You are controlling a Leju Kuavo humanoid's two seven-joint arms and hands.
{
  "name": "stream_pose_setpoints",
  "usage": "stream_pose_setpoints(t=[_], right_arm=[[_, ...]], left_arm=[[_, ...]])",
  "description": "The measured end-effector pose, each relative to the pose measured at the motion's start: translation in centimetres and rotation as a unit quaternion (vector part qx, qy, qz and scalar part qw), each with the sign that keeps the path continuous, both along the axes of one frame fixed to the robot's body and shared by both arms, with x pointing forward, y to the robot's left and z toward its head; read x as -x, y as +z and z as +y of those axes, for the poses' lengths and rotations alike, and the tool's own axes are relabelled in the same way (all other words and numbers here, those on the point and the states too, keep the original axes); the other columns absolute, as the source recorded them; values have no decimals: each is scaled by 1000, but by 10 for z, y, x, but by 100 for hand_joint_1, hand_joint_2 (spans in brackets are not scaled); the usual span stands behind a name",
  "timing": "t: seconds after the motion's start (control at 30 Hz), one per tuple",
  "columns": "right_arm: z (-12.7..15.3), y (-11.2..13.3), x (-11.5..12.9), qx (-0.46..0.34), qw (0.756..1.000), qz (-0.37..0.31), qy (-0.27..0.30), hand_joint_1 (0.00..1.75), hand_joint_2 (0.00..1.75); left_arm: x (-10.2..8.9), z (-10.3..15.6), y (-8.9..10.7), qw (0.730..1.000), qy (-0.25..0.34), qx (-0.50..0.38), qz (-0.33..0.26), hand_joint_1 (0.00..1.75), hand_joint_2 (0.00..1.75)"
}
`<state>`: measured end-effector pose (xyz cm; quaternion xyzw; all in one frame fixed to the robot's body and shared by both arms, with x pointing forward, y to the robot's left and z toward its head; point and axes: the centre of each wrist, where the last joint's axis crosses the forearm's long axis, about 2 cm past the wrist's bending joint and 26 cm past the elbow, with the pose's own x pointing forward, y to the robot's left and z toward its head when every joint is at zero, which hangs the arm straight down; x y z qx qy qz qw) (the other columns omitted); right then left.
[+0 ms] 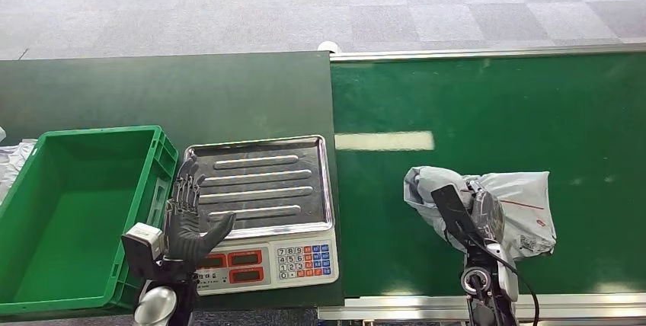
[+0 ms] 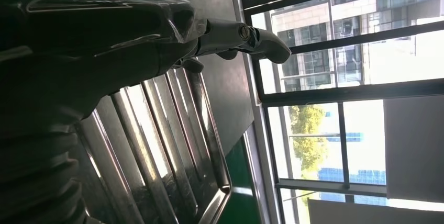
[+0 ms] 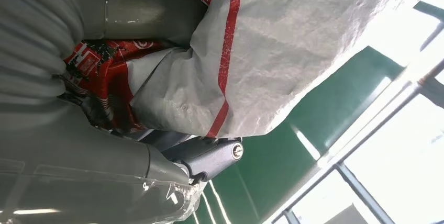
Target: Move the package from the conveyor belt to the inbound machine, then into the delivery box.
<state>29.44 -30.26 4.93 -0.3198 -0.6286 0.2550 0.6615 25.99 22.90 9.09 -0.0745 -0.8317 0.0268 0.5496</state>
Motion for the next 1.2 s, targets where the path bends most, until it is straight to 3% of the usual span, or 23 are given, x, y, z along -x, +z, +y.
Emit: stream_pose_setpoints(t=[0.23,0.43,0.57,0.8,1.0,1.2], right_arm=[[-7,30,6,-82,983,-158,-39,175,175],[-9,50,14,-97,954,-278,-48,175,175],[-8,60,15,-92,946,-309,-42,175,175],[4,74,12,-72,938,-340,0,175,175],[29,86,3,-45,929,-361,73,175,175],[61,100,-8,7,914,-374,160,175,175]], left_arm=[[-7,-2,4,1000,-6,1,-12,0,175],[-15,-4,6,1000,-6,2,-22,0,175],[-17,-4,6,1000,5,-4,-28,0,175],[-17,0,11,994,81,-30,-69,0,175],[-16,12,36,965,237,-17,-115,0,175],[-13,17,54,952,273,15,-140,0,175]])
